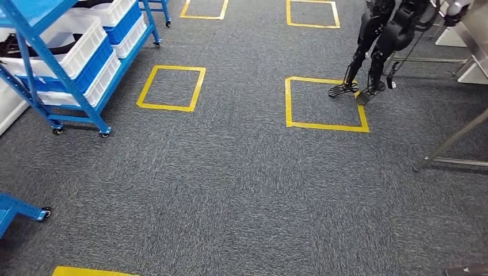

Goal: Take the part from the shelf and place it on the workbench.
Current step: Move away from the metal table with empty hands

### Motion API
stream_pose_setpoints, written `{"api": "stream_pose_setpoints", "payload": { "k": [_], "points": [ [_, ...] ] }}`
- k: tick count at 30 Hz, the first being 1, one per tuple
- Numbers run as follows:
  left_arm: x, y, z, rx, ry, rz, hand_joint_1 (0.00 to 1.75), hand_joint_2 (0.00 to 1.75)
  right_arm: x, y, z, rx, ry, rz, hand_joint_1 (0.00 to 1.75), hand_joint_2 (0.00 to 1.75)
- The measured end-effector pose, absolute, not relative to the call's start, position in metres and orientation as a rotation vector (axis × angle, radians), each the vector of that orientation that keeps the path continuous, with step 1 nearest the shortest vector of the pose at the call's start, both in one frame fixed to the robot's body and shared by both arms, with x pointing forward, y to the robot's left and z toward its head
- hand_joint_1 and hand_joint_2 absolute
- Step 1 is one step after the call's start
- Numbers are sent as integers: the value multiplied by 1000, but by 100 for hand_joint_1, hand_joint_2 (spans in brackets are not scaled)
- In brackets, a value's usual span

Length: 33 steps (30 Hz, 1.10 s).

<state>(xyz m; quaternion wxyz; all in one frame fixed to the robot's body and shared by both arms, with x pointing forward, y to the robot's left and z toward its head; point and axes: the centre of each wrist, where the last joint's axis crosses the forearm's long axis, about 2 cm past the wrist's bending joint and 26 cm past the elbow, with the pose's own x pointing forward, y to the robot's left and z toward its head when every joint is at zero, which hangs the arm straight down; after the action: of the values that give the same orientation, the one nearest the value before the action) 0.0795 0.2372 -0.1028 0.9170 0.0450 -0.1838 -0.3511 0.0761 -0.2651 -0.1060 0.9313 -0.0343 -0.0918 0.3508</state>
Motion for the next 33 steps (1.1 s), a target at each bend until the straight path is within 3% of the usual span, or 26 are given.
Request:
{"api": "stream_pose_setpoints", "payload": {
  "k": [33],
  "points": [
    [87, 235, -101, 102, -412, -851, 0, 0, 76, -248, -105, -64, -192, 665, 0, 0]
  ]
}}
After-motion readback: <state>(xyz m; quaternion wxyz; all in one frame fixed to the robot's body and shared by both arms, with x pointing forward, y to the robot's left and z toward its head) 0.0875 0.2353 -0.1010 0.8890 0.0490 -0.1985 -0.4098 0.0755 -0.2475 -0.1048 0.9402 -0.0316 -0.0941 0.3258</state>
